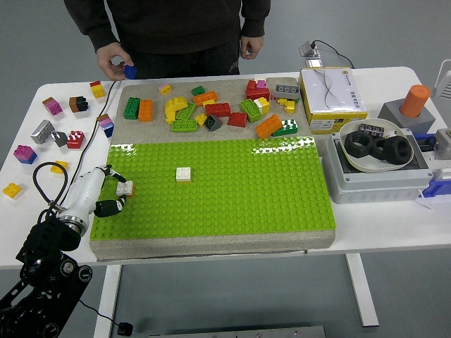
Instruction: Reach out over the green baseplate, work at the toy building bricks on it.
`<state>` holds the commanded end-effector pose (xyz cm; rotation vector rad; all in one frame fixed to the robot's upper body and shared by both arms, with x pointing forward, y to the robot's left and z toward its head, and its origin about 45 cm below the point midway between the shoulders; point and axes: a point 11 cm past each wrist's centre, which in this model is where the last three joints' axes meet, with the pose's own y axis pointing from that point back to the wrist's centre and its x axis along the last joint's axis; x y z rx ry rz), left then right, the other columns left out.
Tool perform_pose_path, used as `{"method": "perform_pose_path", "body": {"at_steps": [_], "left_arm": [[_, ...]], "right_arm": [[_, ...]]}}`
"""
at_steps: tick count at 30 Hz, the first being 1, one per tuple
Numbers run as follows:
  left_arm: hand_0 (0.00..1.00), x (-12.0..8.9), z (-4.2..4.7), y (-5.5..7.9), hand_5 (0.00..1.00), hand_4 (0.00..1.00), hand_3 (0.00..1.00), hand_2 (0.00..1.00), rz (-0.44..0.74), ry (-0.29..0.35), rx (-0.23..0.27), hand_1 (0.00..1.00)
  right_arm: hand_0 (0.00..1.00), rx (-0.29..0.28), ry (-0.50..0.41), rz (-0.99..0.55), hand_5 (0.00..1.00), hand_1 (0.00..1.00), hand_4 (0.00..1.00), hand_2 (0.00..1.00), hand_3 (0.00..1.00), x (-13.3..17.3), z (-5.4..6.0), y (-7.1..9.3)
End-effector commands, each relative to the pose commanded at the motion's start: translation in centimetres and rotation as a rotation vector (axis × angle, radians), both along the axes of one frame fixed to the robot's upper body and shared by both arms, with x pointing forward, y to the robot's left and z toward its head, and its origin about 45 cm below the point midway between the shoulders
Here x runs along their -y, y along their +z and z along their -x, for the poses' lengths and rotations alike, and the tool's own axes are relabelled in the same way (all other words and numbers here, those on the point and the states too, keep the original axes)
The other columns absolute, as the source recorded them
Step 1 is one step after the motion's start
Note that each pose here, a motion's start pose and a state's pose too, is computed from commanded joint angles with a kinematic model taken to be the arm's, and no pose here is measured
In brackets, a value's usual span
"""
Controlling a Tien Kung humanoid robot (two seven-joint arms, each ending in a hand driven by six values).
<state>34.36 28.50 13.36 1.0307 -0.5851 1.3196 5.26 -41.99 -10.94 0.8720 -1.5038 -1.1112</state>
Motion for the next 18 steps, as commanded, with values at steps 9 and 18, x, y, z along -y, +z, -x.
{"method": "perform_pose_path", "body": {"at_steps": [9, 18], "left_arm": [[0.979, 0.07, 0.06, -0.08, 0.002, 0.584, 0.592, 0.919, -0.001, -0.004, -0.005, 0.914], [0.978, 0.10, 0.05, 0.11, 0.002, 0.569, 0.598, 0.920, -0.004, -0.011, -0.003, 0.915]], "right_arm": [[0.592, 0.000, 0.001, 0.000, 0.822, 0.601, 0.621, 0.659, 0.645, 0.02, 0.00, 0.01], [0.592, 0.000, 0.000, 0.001, 0.820, 0.598, 0.620, 0.658, 0.645, 0.03, -0.02, 0.01]]}}
